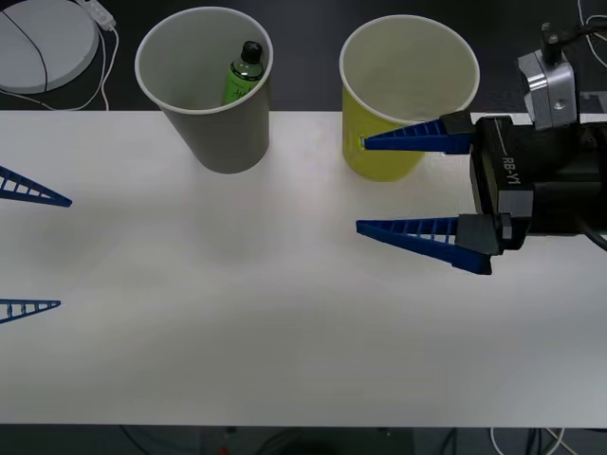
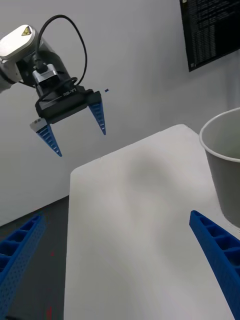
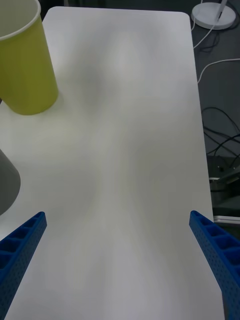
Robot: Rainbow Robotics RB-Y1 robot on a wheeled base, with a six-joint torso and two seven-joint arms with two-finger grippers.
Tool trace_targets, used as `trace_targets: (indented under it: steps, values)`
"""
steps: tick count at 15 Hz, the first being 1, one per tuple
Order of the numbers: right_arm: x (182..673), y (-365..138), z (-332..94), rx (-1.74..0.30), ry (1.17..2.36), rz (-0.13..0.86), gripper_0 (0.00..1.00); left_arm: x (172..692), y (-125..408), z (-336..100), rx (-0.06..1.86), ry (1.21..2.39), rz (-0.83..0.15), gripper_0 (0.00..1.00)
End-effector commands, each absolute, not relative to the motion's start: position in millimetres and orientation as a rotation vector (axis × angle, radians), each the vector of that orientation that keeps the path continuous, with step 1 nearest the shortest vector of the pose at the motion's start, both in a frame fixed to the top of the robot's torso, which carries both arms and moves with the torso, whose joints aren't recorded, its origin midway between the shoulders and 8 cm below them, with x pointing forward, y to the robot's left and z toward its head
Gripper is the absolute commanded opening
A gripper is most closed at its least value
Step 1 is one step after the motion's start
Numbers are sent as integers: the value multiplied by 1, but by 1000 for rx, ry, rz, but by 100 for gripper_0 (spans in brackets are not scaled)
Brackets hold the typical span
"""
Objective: Put the can into the green bin and the plastic bottle into the gray bin
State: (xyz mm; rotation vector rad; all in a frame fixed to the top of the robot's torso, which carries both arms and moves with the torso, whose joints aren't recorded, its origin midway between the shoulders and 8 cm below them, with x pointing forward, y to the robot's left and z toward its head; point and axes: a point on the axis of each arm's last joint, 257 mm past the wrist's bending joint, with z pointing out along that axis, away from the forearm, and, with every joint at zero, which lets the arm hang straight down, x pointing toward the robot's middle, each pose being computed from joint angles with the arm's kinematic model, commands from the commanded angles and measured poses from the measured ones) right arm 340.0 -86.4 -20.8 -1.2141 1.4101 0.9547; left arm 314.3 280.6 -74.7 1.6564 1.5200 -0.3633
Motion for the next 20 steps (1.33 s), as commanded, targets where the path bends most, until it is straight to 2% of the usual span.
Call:
trace_targets:
  steps: [1, 7, 20]
  values:
    - [337, -102, -23, -1270, 1396, 963, 100, 314, 281, -75, 1656, 1520, -363, 100]
    - [331, -129, -19, -1382, 1329, 917, 100, 314, 281, -75, 1656, 1520, -363, 100]
    - [275, -174, -12, -1418, 1460, 862, 100, 314, 281, -75, 1656, 1520, -363, 100]
